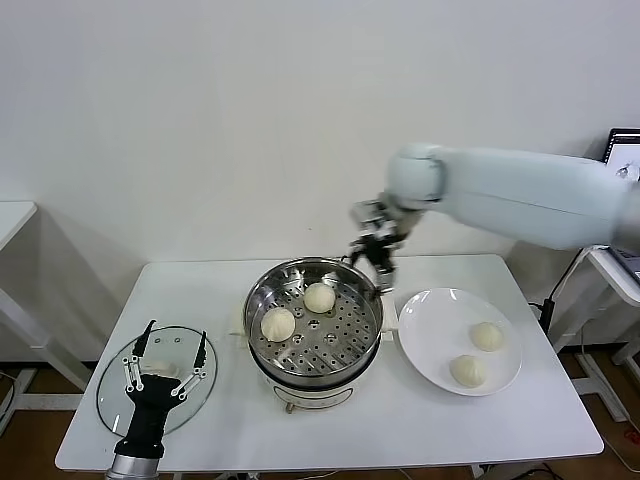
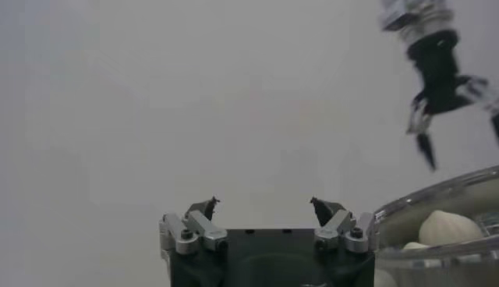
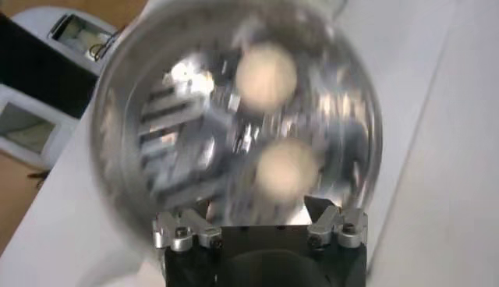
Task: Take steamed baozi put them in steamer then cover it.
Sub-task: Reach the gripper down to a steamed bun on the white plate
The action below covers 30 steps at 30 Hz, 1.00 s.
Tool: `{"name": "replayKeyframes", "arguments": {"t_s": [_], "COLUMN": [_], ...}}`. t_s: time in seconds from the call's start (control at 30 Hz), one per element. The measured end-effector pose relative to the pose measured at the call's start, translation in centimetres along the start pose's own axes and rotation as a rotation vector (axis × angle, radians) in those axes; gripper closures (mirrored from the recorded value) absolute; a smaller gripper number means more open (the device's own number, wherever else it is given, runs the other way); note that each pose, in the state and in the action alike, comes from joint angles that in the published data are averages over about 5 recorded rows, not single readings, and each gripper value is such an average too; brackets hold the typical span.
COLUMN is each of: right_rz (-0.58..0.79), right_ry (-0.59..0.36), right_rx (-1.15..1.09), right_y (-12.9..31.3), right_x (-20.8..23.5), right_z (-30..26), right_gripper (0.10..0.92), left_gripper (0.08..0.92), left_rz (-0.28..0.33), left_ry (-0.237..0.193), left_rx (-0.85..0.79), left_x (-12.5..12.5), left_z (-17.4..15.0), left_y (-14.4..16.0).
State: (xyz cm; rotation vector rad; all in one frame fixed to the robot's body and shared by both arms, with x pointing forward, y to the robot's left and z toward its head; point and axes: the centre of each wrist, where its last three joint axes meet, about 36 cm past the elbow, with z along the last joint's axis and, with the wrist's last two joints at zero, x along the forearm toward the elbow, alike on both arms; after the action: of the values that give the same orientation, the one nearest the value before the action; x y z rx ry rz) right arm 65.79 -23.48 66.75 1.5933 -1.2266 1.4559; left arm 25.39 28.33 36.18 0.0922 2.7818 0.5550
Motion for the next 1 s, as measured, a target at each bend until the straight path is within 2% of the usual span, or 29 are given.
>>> {"name": "replayKeyframes", "arguments": {"t_s": [0.17,0.4,1.0], "right_rz": [-0.047,-0.118,-0.154], "right_ry": [0.020,0.045,0.075], "right_rx": [-0.062,-0.121,-0.202], "right_y": [3.4,7.1,11.4], "right_x": [-2.2,-6.7,-14.5], "right_z": [6.0,10.7,14.7], "right_gripper": [0.200,0.200,0.200], "left_gripper": [0.177,0.177,0.177], "left_rz": [0.000,-0.006,-0.007], "left_ry": [0.011,0.021,0.029], "left_rx": [-0.007,-0.014,-0.025], "left_x": [0.4,0.9,1.4], "left_z": [0.2,0.2,0.5], "left_y": [0.0,0.1,0.3]}}
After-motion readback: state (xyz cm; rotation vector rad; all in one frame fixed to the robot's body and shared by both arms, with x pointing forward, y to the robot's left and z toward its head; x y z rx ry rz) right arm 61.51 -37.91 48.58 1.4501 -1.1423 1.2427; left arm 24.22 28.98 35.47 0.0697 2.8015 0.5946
